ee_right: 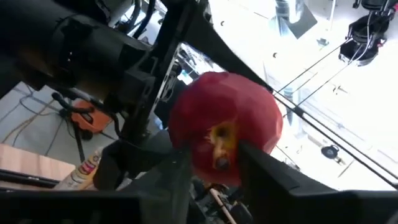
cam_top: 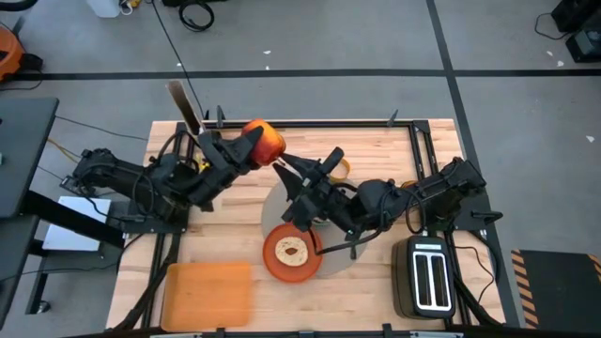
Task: Arrange a breakfast setting
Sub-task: Put the apple on the gray mat to the top left of the green bowl
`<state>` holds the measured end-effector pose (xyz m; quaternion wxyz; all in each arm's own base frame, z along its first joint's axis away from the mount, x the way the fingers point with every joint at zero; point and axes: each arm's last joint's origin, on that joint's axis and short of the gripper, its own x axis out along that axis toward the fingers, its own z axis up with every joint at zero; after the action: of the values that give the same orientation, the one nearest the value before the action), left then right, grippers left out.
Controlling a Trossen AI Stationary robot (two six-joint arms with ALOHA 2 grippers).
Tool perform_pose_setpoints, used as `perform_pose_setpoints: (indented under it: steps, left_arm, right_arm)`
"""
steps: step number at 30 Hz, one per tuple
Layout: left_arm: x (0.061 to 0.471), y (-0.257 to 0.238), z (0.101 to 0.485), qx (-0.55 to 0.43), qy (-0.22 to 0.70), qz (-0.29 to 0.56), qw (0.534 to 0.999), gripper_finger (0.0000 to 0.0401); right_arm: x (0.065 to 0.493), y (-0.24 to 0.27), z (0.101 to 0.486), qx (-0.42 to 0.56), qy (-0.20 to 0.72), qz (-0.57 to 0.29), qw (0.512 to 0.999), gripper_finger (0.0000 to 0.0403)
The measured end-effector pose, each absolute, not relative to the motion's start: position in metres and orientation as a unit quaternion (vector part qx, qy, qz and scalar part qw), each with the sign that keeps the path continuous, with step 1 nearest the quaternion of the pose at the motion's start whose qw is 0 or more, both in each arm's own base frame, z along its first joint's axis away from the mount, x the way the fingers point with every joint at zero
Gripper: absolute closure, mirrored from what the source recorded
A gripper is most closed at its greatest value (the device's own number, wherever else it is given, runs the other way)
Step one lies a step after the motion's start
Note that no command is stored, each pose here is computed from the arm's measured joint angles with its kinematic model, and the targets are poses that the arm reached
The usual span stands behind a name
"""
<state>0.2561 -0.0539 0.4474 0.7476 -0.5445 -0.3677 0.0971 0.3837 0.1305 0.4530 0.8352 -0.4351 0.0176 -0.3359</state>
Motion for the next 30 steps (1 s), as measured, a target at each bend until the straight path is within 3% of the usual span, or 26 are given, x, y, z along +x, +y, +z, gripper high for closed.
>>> perform_pose_setpoints:
  steps: [13,30]
  left_arm:
    - [0.2565,-0.0552,0.4466,-0.528,-0.36,0.104,0.762,0.0069]
    - [0.2567,-0.0552,0.4464,-0.518,-0.357,0.109,0.77,0.005]
  right_arm:
    - [0.3846,0.1292,0.4534,-0.406,-0.002,-0.331,0.852,0.0393]
    - [0.3846,0.1291,0.4532,-0.368,-0.014,-0.331,0.868,0.0396]
